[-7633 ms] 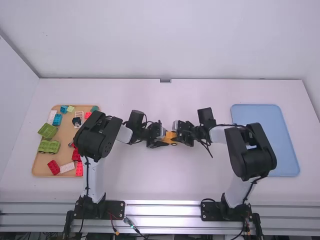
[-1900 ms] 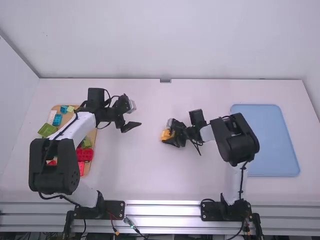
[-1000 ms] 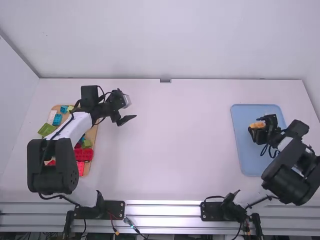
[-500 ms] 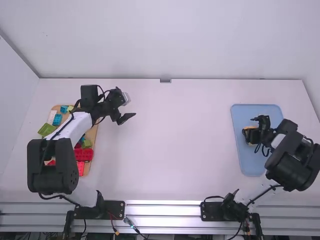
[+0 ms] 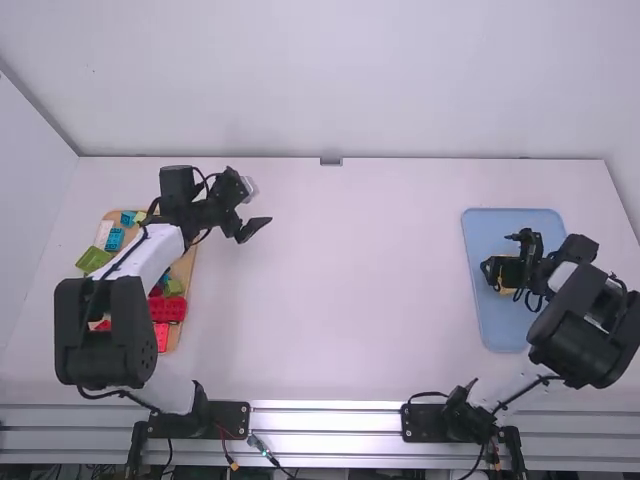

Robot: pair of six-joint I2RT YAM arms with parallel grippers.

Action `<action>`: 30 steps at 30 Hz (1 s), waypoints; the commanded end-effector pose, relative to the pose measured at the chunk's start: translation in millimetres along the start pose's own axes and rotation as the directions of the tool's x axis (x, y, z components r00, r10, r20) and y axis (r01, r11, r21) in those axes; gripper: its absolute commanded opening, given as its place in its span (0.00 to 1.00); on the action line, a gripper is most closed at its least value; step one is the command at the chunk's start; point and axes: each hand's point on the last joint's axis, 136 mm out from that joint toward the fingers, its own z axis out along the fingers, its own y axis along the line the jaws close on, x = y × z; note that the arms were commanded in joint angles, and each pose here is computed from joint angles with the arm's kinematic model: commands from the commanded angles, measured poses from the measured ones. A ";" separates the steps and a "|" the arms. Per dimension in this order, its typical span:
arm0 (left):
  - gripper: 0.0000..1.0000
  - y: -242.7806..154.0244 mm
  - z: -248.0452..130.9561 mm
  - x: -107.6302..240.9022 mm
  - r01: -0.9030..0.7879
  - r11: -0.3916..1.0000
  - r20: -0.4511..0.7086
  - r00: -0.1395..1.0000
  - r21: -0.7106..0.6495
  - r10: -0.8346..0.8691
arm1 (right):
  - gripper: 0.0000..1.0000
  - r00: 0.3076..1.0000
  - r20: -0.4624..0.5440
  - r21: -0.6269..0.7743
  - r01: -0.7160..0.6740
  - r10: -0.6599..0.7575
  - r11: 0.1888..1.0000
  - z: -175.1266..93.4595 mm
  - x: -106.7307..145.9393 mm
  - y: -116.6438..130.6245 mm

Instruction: Assemble lego blocks to make yellow taxi

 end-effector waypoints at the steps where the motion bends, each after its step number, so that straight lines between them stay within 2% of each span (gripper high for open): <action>1: 0.99 7.1 -8.9 -9.2 0.125 0.991 0.008 0.992 -0.046 -0.125 | 0.99 0.991 0.105 0.050 0.083 -0.088 0.995 -35.9 -58.1 3.0; 3: 0.99 16.5 -14.4 -10.6 0.185 0.973 -0.025 0.981 -0.135 -0.190 | 0.99 0.986 0.115 0.039 0.120 -0.124 0.992 -56.1 -77.9 23.1; 5: 0.99 20.6 -18.3 -10.2 0.204 0.961 -0.046 0.975 -0.186 -0.216 | 0.99 0.982 0.121 0.034 0.144 -0.147 0.989 -65.5 -86.3 35.2; 9: 0.99 29.4 -36.8 -20.0 0.234 0.903 -0.086 0.956 -0.362 -0.282 | 0.99 0.948 0.169 0.049 0.265 -0.270 0.963 -87.2 -116.1 80.3; 11: 0.99 28.4 -40.5 -24.9 0.223 0.895 -0.091 0.956 -0.387 -0.278 | 0.99 0.934 0.178 0.061 0.302 -0.308 0.951 -91.9 -122.7 93.8; 14: 0.99 21.4 -54.3 -44.1 0.186 0.885 -0.089 0.965 -0.426 -0.245 | 0.99 0.917 0.208 0.135 0.318 -0.341 0.938 -106.8 -144.0 132.2; 15: 0.99 21.0 -55.0 -44.7 0.186 0.885 -0.088 0.965 -0.427 -0.245 | 0.99 0.916 0.210 0.141 0.317 -0.342 0.938 -107.7 -145.2 133.4; 18: 0.99 15.3 -65.6 -60.4 0.171 0.886 -0.064 0.974 -0.430 -0.219 | 0.99 0.890 0.243 0.210 0.340 -0.385 0.917 -118.7 -160.7 160.8; 21: 0.99 12.8 -76.4 -71.8 0.163 0.883 -0.041 0.979 -0.439 -0.201 | 0.99 0.845 0.272 0.235 0.406 -0.461 0.883 -130.6 -168.0 196.8; 24: 0.99 11.7 -83.4 -79.3 0.156 0.881 -0.025 0.982 -0.447 -0.187 | 0.99 0.810 0.292 0.263 0.443 -0.508 0.857 -138.8 -172.4 219.5; 26: 0.99 11.3 -86.6 -82.8 0.153 0.879 -0.017 0.984 -0.451 -0.180 | 0.99 0.784 0.297 0.280 0.475 -0.545 0.835 -142.4 -174.3 230.8; 30: 0.95 21.4 -103.0 -77.1 0.187 0.834 0.016 0.978 -0.519 -0.209 | 0.95 0.794 0.330 0.316 0.416 -0.510 0.853 -152.1 -174.7 218.2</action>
